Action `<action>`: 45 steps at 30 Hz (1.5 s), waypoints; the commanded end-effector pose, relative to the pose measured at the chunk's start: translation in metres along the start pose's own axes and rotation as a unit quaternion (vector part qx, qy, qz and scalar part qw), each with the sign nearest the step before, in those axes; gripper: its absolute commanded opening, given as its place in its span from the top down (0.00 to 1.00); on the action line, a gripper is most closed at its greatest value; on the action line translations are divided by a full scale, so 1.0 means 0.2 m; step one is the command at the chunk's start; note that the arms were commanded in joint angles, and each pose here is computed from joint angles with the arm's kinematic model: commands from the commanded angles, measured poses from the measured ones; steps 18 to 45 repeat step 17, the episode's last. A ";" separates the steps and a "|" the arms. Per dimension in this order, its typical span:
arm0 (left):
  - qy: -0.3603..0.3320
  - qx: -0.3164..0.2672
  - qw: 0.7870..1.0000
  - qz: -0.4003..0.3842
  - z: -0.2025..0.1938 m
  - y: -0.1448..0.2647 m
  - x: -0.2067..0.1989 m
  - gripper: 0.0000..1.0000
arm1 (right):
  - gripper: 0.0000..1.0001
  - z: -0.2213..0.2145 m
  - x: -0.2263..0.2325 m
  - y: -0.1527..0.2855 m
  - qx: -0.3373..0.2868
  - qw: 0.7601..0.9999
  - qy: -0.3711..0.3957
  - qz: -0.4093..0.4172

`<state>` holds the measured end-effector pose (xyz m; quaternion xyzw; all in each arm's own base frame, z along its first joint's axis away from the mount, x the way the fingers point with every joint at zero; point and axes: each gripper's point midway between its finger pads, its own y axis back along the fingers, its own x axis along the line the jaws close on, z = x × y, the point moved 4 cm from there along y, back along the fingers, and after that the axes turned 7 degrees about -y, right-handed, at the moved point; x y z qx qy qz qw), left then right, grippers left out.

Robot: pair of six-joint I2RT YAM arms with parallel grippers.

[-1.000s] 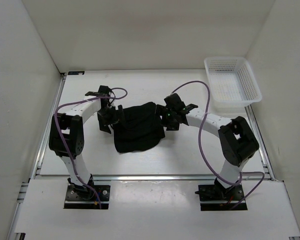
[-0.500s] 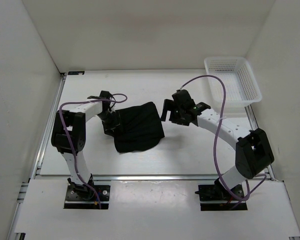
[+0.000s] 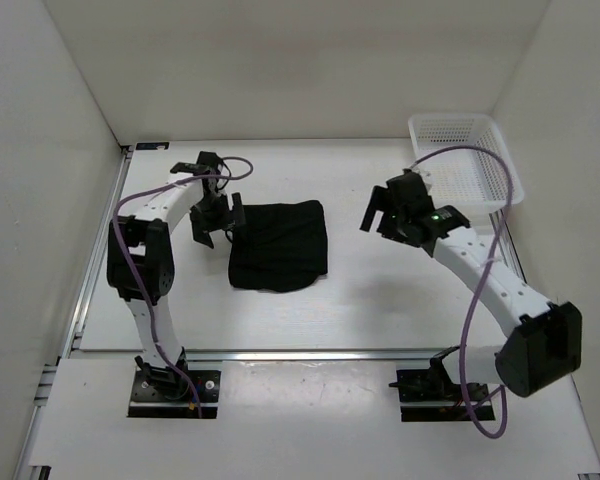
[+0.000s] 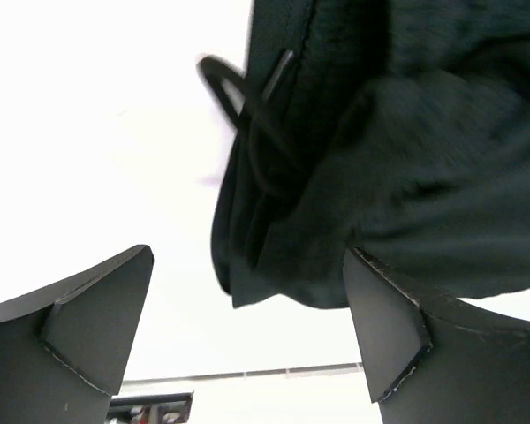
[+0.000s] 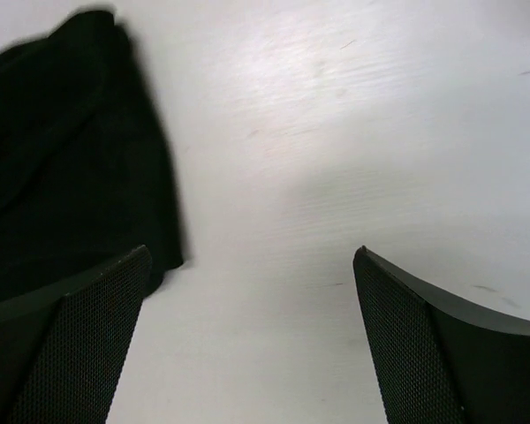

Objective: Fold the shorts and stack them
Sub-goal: Fold the shorts

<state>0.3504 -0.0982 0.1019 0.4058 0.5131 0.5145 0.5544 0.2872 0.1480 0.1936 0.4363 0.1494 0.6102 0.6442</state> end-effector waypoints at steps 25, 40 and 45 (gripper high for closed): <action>0.038 -0.384 0.921 -0.053 -0.16 1.33 -0.02 0.00 | 0.00 0.31 -0.54 0.69 -0.228 0.962 -0.027 -0.150; 0.038 -0.384 0.921 -0.053 -0.16 1.33 -0.02 0.00 | 0.00 0.31 -0.54 0.69 -0.228 0.962 -0.027 -0.150; 0.038 -0.384 0.921 -0.053 -0.16 1.33 -0.02 0.00 | 0.00 0.31 -0.54 0.69 -0.228 0.962 -0.027 -0.150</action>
